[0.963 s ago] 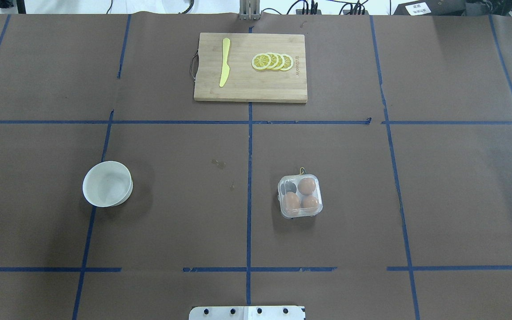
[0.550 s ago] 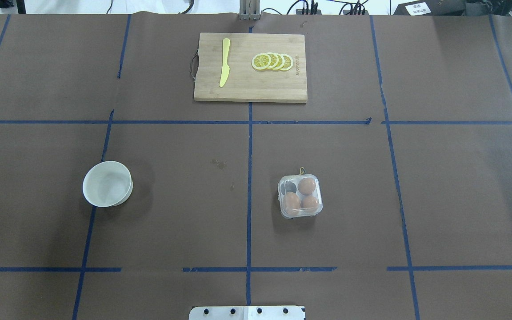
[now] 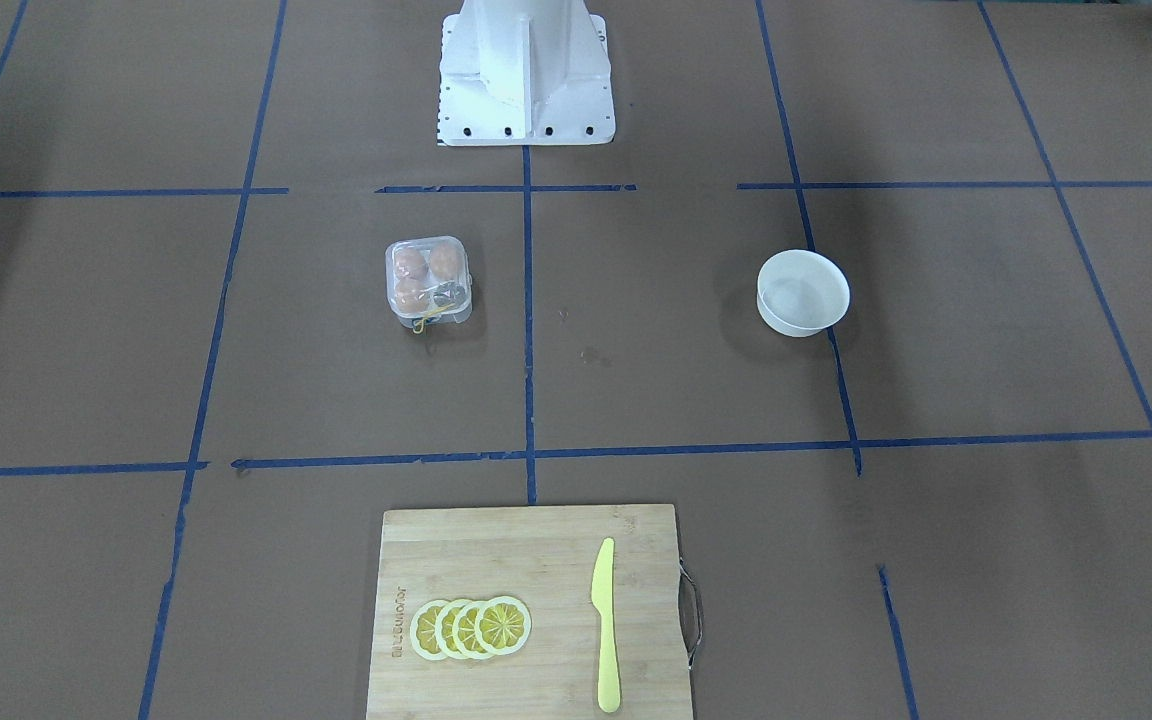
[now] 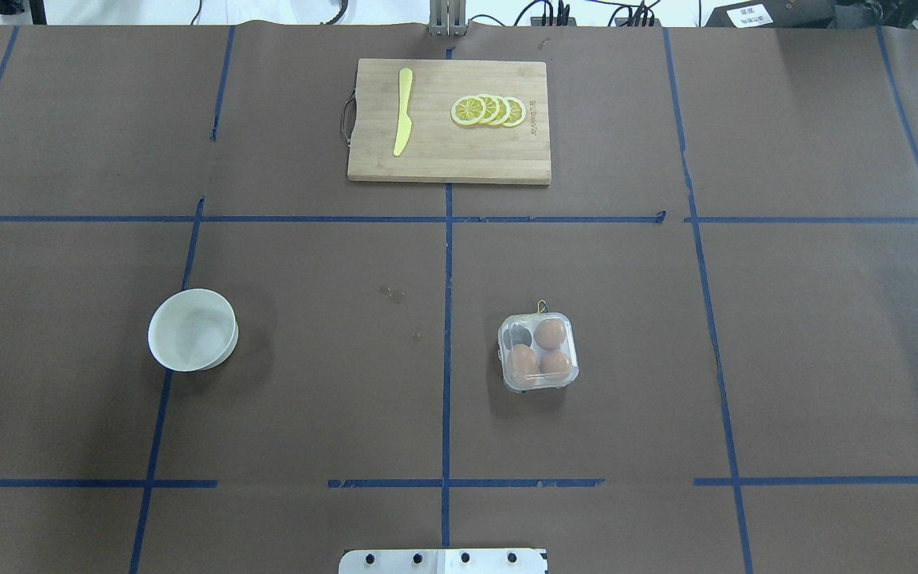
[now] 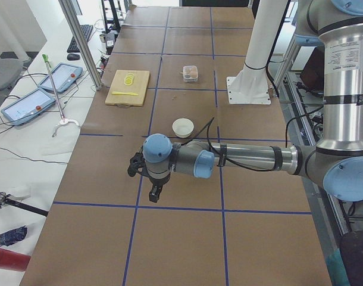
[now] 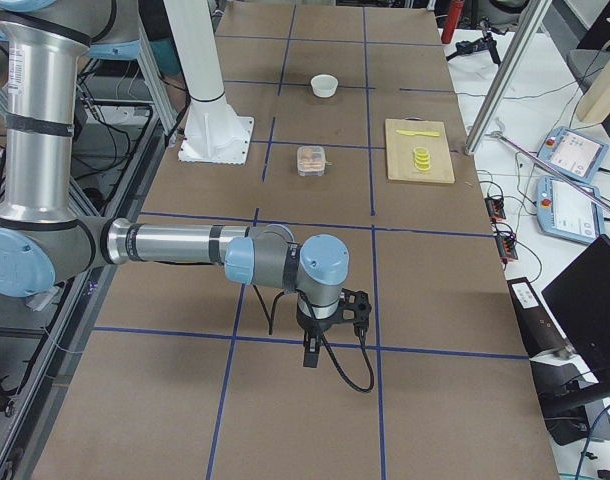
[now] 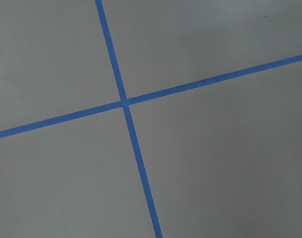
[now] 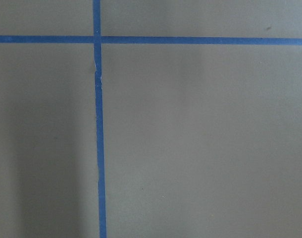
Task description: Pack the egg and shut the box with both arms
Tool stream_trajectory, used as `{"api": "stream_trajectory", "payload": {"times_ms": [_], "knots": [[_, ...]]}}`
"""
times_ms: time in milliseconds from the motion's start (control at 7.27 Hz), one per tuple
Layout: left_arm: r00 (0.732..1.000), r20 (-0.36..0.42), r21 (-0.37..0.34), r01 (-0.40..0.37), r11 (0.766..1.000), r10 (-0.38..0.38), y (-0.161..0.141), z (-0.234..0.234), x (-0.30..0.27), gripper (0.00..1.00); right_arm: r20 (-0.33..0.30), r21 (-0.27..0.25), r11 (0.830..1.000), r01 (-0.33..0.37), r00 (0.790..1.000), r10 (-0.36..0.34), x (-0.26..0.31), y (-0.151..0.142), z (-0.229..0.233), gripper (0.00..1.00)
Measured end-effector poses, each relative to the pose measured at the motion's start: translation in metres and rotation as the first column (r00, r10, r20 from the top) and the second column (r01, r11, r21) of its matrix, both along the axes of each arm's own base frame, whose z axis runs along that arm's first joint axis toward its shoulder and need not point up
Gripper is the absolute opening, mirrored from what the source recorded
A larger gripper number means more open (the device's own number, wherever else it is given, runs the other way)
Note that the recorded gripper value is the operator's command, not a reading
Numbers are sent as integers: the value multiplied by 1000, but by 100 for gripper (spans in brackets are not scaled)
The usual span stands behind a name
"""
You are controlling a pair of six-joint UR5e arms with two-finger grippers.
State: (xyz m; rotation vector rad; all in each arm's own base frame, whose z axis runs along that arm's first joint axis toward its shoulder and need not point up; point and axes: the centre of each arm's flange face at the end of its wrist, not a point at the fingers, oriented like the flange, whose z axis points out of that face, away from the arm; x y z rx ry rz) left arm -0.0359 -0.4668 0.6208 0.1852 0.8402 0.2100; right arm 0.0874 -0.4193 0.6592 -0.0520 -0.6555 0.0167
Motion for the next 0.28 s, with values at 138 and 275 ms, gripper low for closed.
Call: {"api": "stream_trajectory", "payload": {"times_ms": [138,275], "knots": [[1000,1,-1,1,1000,-1,0,1,0,100,0,-1,1000,0,1000,0,0,0,0,100],[1000,1,-2,1,1000,-1,1,1,0,100,0,-1,1000,0,1000,0,0,0,0,100]]}}
